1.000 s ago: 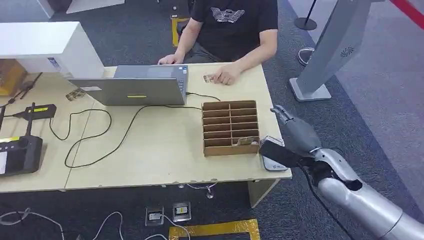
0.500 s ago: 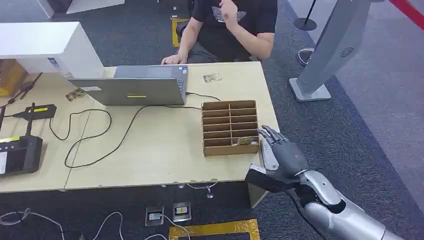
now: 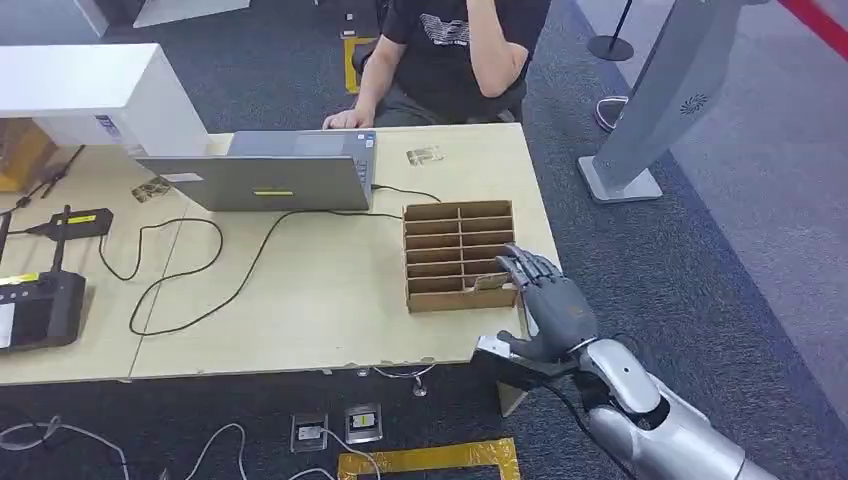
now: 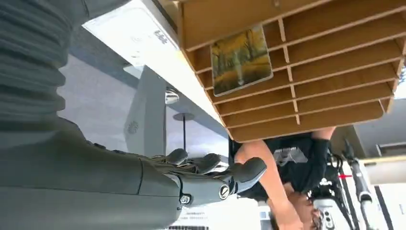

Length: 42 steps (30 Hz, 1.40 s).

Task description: Pass the card to the sensor for recognition and then transmit it.

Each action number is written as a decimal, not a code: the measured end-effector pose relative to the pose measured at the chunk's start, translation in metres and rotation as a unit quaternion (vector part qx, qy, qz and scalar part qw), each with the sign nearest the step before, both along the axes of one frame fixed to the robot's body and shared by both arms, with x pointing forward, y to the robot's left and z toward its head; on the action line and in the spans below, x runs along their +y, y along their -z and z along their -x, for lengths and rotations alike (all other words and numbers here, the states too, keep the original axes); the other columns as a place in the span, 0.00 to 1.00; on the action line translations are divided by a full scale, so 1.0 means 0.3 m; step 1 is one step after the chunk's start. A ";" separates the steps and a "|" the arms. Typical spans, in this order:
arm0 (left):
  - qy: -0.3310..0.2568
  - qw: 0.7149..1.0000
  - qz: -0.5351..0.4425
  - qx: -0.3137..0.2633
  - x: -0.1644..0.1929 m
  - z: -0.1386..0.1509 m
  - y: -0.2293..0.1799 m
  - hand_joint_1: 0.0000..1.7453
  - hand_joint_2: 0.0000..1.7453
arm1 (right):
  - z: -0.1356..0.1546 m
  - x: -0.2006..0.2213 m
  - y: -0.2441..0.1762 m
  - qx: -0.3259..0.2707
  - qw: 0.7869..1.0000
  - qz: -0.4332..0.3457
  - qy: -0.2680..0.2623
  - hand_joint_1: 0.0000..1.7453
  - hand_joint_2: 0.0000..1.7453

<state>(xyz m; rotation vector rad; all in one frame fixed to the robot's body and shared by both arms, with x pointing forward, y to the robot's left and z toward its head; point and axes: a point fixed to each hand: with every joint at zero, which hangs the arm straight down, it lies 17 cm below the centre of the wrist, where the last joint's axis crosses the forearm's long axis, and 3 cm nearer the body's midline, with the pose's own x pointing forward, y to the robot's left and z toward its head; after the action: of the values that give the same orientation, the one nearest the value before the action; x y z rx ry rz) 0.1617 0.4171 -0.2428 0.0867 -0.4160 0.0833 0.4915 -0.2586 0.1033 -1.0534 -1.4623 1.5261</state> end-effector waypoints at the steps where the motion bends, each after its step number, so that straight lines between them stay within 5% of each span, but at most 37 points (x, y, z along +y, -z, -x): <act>1: 0.000 1.000 0.000 0.000 -0.001 0.000 0.000 0.00 0.00 | -0.003 0.007 -0.003 -0.002 1.000 0.002 -0.002 0.00 1.00; 42: 0.011 1.000 -0.005 0.003 0.008 0.003 0.000 0.00 0.00 | -0.068 0.150 0.004 0.020 0.999 0.039 0.018 0.00 1.00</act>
<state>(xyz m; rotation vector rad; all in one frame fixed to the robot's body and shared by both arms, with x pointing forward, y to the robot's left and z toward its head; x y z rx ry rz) 0.1608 0.4194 -0.2426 0.0919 -0.4105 0.0584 0.5119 -0.2137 0.1022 -1.0839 -1.3586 1.5801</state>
